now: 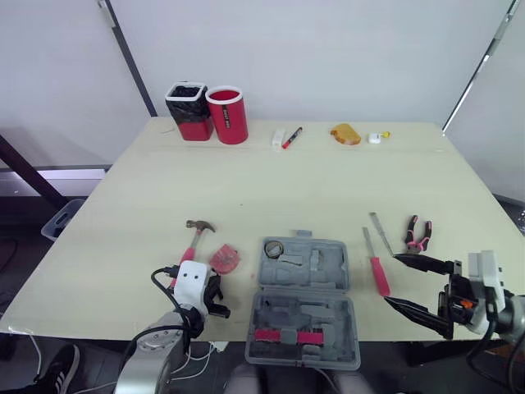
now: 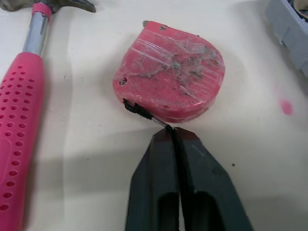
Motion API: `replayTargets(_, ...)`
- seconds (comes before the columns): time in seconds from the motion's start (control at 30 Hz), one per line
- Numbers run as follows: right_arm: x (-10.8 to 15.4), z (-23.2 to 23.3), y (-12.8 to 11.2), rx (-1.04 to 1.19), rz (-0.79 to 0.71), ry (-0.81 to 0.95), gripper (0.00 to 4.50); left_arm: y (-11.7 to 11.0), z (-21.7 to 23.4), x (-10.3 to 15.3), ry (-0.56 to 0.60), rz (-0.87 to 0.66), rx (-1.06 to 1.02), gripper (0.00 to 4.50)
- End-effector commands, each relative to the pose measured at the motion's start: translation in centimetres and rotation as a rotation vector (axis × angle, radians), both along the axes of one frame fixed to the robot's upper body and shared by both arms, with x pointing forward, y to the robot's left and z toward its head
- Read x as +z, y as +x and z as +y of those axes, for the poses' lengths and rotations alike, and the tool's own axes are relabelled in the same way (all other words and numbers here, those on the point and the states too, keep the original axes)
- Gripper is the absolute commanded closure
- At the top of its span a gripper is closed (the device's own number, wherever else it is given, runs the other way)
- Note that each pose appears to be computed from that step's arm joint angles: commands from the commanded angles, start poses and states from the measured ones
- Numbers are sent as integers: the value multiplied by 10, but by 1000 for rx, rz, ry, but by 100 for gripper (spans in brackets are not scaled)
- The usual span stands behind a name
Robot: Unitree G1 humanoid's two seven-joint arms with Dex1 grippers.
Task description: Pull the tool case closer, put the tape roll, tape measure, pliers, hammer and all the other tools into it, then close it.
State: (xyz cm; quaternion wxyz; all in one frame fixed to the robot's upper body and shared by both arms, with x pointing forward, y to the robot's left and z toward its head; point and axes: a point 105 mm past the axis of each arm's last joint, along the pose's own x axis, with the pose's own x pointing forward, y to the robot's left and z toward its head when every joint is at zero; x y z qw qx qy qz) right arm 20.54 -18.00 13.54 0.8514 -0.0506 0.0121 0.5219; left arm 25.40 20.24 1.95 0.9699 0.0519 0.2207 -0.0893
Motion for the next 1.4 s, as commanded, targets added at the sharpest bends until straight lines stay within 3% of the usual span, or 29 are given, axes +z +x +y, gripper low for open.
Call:
replayTargets(0.03, 9, 5, 0, 26, -55, 1, 0, -8, 1, -1, -5, 22, -22, 440)
replayTargets(0.4, 6, 7, 1, 25, -58, 5, 0, -37, 8, -2, 40, 58, -31, 440)
replayTargets(0.5, 5, 8, 2, 25, -57, 4, 0, -36, 9, -1, 41, 55, -22, 364)
replayTargets(0.57, 5, 8, 1, 25, -57, 3, 0, -34, 9, -1, 46, 52, -22, 271)
replayTargets(0.63, 5, 7, 2, 24, -57, 0, 0, -29, 9, -1, 48, 46, -24, 206)
replayTargets(0.83, 5, 6, 2, 17, -60, -6, 0, -22, 6, 0, 43, 34, -28, 206)
replayTargets(0.93, 4, 7, 3, 13, -63, -4, 0, -20, 6, 1, 34, 27, -20, 289)
replayTargets(1.07, 6, 9, 3, 27, -69, 20, 0, -19, 7, -2, 39, 32, -21, 445)
replayTargets(1.4, 5, 17, -13, 210, -57, -25, 0, -33, 5, 0, 21, 49, -77, 445)
